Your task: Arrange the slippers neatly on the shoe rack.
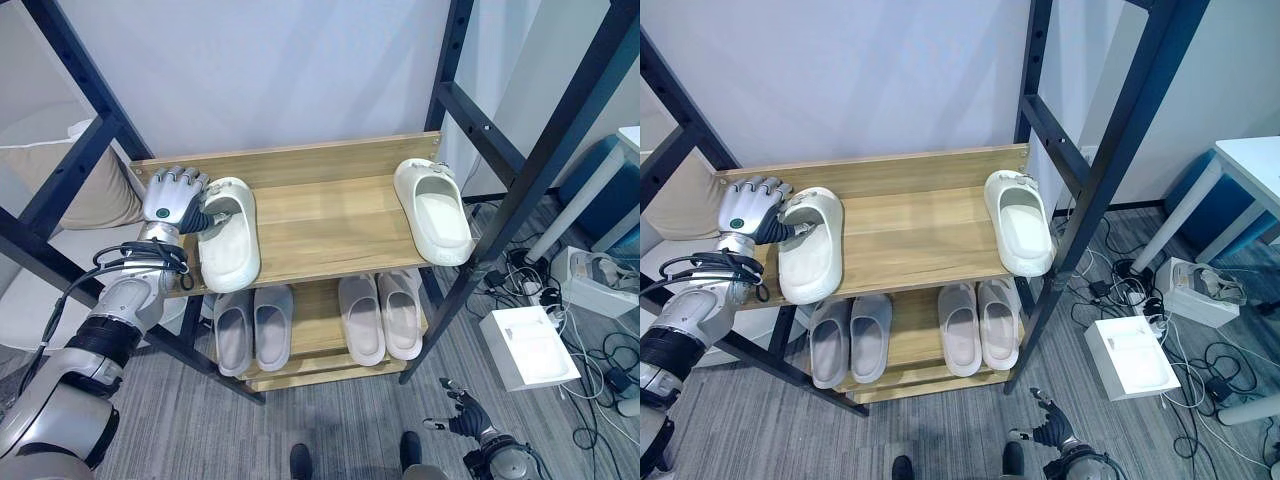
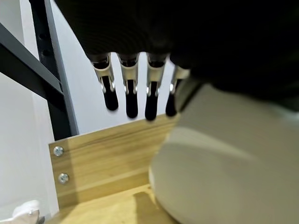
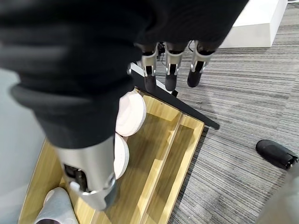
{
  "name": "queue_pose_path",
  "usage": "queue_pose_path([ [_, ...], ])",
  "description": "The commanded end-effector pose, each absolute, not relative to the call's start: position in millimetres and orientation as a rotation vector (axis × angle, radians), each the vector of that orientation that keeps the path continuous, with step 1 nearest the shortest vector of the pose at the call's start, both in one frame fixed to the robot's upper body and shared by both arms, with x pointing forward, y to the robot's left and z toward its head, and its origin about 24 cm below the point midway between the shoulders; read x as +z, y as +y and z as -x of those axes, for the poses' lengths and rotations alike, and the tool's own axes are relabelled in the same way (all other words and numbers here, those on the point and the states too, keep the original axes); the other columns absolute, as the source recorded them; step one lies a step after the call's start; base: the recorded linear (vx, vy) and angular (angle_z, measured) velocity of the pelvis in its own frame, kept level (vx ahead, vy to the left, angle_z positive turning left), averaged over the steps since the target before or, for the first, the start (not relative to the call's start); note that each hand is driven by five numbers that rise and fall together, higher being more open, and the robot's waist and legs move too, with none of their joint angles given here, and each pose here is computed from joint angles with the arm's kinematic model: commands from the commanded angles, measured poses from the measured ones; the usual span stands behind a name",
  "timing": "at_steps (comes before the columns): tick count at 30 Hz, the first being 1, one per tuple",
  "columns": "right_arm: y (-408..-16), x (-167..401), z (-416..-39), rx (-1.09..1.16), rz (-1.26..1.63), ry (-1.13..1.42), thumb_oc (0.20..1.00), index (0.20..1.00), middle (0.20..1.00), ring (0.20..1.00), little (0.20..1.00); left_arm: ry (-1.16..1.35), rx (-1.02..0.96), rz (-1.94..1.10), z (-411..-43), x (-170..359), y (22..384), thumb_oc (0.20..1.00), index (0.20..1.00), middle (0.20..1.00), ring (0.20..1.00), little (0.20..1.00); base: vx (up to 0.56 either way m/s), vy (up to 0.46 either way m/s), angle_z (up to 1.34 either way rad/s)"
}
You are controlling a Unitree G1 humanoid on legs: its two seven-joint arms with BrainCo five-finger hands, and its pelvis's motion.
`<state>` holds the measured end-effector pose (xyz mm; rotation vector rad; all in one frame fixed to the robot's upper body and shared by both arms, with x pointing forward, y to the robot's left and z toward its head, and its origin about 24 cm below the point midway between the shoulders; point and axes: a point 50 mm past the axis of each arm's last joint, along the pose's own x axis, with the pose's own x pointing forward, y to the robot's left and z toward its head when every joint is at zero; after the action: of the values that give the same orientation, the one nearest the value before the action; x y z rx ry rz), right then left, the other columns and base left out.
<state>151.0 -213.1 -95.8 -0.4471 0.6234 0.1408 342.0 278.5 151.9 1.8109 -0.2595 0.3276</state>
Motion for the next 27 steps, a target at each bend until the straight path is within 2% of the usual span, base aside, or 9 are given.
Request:
queue_pose_path([
  [1,-214.4,-69.2,-181.2,0.126,0.439,0.456,1.0,1.0,1.0,1.0,1.0,-0.32,0.541,-1.794,-359.1,216.3,288.5,0.2,0.2,0.2,0.2,0.2,-0.01,0.007,-0.11],
  [9,-212.7,-71.3,-179.1,0.123,0.429,0.465,1.0,1.0,1.0,1.0,1.0,-0.432,0.487,-1.772,-363.3,221.5,260.6,0.2,0.2,0.2,0.2,0.2,0.0,0.0,-0.02],
  [13,-212.4,-72.8,-178.7,0.112,0.415,0.474,1.0,1.0,1.0,1.0,1.0,-0.613,0.412,-1.716,-362.2,232.4,221.0,0.2,0.2,0.2,0.2,0.2,0.0,0.0,0.0],
  [14,-212.5,-72.8,-178.8,0.111,0.414,0.473,1.0,1.0,1.0,1.0,1.0,-0.614,0.412,-1.716,-362.1,232.5,220.7,0.2,0.2,0.2,0.2,0.2,0.0,0.0,0.0],
  [15,-212.3,-72.1,-180.4,0.107,0.41,0.47,1.0,1.0,1.0,1.0,1.0,-0.685,0.375,-1.694,-361.8,236.2,203.4,0.2,0.2,0.2,0.2,0.2,0.0,0.0,0.0],
  [18,-212.8,-71.1,-182.0,0.1,0.407,0.465,1.0,1.0,1.0,1.0,1.0,-0.74,0.343,-1.68,-363.2,239.8,187.6,0.2,0.2,0.2,0.2,0.2,-0.01,-0.012,0.0],
  [21,-216.1,-68.2,-185.8,0.078,0.407,0.452,1.0,1.0,1.0,1.0,1.0,-0.765,0.283,-1.641,-373.5,237.6,158.7,0.2,0.2,0.2,0.2,0.2,-0.02,-0.045,-0.03],
  [27,-227.2,-64.0,-182.8,0.034,0.407,0.445,1.0,1.0,1.0,1.0,1.0,-0.712,0.256,-1.625,-385.9,227.2,143.8,0.2,0.2,0.2,0.2,0.2,0.0,-0.031,-0.19],
])
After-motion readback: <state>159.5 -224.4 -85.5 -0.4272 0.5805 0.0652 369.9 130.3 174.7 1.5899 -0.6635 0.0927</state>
